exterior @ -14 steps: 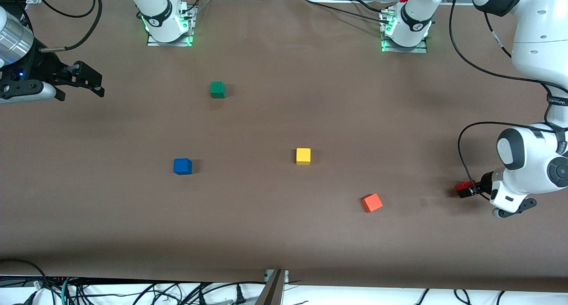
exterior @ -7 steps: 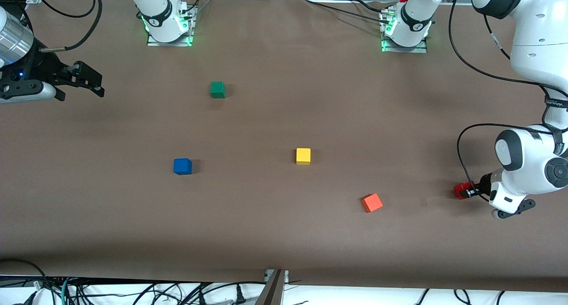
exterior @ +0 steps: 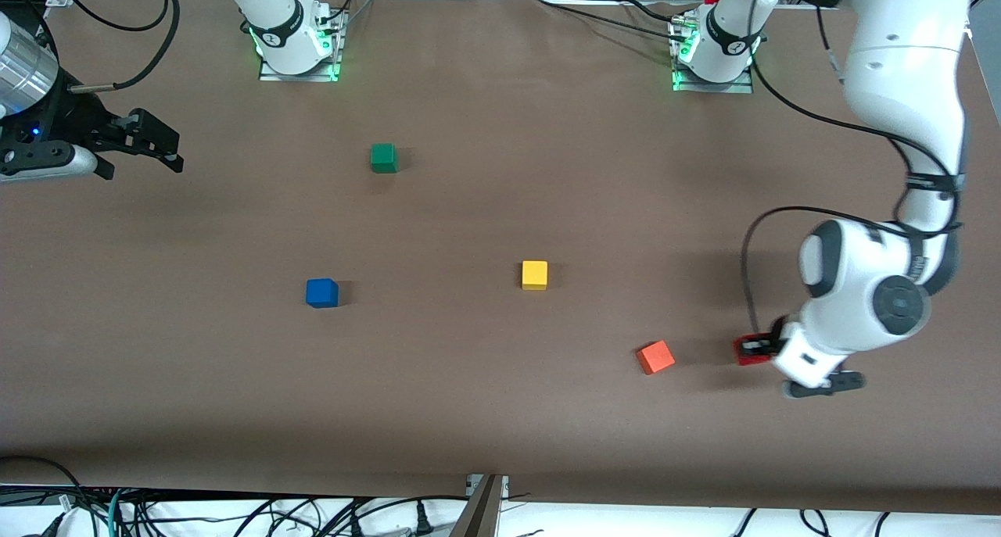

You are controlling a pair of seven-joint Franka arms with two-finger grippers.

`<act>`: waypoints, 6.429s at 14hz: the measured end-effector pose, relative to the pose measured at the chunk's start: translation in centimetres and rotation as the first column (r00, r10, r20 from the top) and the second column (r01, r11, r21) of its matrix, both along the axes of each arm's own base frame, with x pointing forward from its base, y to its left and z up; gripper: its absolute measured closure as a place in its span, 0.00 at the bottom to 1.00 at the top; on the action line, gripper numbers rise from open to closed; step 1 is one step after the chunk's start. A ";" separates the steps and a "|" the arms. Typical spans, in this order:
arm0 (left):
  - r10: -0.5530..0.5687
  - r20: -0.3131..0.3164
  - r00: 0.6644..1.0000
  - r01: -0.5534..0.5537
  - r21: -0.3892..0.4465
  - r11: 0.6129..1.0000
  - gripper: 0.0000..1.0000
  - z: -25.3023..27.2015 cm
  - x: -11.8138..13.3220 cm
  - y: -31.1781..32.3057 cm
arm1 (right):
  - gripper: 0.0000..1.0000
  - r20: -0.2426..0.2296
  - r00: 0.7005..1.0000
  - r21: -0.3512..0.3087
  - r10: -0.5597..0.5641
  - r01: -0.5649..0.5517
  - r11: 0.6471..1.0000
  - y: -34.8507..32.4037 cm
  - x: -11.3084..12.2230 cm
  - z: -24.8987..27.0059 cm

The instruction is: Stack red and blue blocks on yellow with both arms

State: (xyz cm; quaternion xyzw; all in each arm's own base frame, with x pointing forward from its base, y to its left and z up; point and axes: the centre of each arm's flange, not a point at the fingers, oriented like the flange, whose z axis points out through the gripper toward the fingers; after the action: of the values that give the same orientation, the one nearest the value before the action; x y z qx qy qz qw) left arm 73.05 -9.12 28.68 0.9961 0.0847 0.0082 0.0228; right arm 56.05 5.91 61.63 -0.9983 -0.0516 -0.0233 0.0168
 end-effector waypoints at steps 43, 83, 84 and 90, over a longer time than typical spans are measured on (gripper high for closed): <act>-0.149 0.021 0.989 0.149 0.029 0.988 0.00 1.9 -10.0 -33.2 | 0.34 -0.062 0.998 0.013 0.006 -0.005 1.000 8.9 9.5 -41.5; -0.049 -0.112 0.992 0.056 0.053 0.997 0.00 28.9 -11.6 10.8 | 0.45 0.093 0.975 0.121 -0.204 0.192 0.974 50.7 0.5 -29.5; -0.049 -0.112 0.992 0.056 0.053 0.997 0.00 28.9 -11.6 10.8 | 0.45 0.100 0.975 0.131 -0.200 0.186 0.974 50.8 0.6 -29.4; -0.049 -0.112 0.992 0.055 0.053 0.997 0.00 28.9 -11.6 10.9 | 0.45 0.117 0.975 0.147 -0.190 0.172 0.974 50.9 0.8 -29.7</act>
State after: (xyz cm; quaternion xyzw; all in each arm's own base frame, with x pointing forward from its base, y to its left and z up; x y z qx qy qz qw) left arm 61.42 1.75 57.53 0.9971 0.0598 -0.0454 -0.0095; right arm 56.89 56.81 31.90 -0.9917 0.0405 -0.0932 0.0790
